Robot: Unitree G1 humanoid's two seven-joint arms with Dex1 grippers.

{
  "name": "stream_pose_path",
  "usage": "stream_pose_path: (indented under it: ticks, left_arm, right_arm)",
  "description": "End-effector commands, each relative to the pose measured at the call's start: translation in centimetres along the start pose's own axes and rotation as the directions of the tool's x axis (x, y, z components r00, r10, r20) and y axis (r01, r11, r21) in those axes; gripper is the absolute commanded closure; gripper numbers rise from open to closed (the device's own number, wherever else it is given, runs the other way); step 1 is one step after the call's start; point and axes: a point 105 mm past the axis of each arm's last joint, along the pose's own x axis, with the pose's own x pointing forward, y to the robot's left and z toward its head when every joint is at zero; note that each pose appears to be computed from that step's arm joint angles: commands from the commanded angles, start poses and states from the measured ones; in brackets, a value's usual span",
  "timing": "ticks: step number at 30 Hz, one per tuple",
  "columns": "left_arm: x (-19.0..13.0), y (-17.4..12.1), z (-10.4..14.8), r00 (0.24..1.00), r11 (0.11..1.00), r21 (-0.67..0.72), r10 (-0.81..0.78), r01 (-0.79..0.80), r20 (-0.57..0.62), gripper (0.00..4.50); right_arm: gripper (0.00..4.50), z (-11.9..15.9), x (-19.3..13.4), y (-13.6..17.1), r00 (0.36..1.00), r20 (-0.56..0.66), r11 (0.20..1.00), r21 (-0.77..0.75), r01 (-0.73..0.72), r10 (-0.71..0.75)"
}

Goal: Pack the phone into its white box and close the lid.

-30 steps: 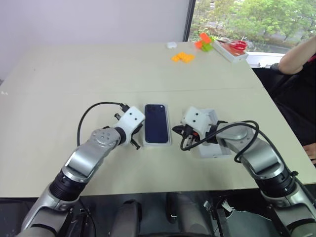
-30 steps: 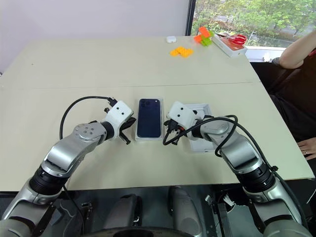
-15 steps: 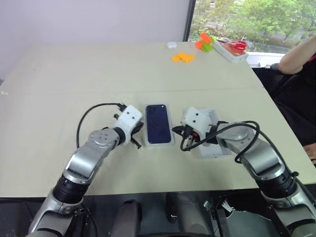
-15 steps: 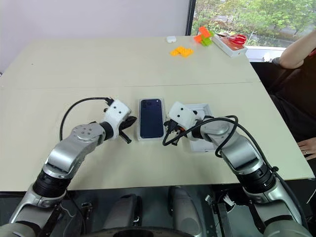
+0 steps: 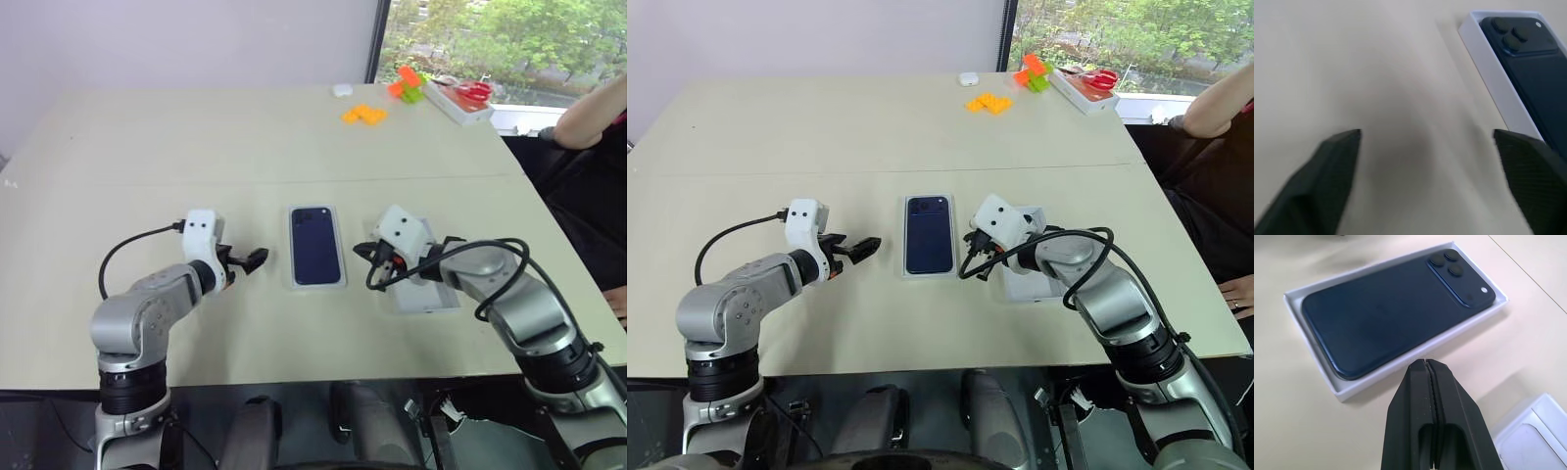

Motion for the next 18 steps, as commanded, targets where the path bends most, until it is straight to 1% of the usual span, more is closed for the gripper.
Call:
stream_pose_path:
  ticks: [1,3,5,7,10,12,13,14,18]
  left_arm:
    - [0.3,-0.5,0.2,1.000,0.990,0.138,0.024,-0.023,-0.002,0.07]
    - [1.1,-1.0,0.2,0.999,0.971,0.239,0.030,-0.026,-0.013,0.07]
    - [1.7,-1.8,0.5,1.000,0.951,0.308,0.015,-0.015,0.002,0.57]
    - [2.2,-2.4,0.6,1.000,0.925,0.379,0.002,-0.001,-0.002,1.37]
    - [2.8,-2.9,-0.1,0.999,0.876,0.482,0.000,0.018,-0.037,2.86]
    - [3.1,-3.3,-0.3,0.999,0.865,0.500,-0.016,0.037,-0.047,3.94]
    - [3.1,-3.5,-0.4,0.998,0.865,0.499,-0.033,0.054,-0.049,4.40]
    - [3.2,-3.8,-0.4,0.997,0.859,0.508,-0.050,0.069,-0.050,4.46]
    - [3.1,-4.9,-0.9,0.990,0.850,0.507,-0.123,0.141,-0.069,4.46]
  right_arm:
    - [4.50,0.6,0.3,-0.7,0.999,0.008,0.999,-0.036,0.034,-0.034]
    - [4.50,0.2,1.5,-0.7,0.999,-0.015,0.999,-0.018,0.046,-0.046]
    - [4.50,-0.2,2.4,-0.9,0.997,-0.035,0.998,0.003,0.065,-0.065]
    - [4.50,-0.5,3.1,-1.1,0.996,-0.051,0.997,0.019,0.079,-0.078]
    - [4.50,-0.6,3.9,-0.8,0.996,-0.057,0.997,0.030,0.073,-0.071]
    - [4.50,-0.6,4.3,-0.5,0.997,-0.057,0.998,0.034,0.062,-0.060]
    - [4.50,-0.7,4.4,-0.3,0.997,-0.057,0.998,0.033,0.058,-0.057]
    - [4.50,-0.6,4.6,0.0,0.998,-0.051,0.998,0.035,0.048,-0.046]
    - [4.50,-0.3,4.7,1.1,0.999,-0.035,0.999,0.035,-0.001,0.002]
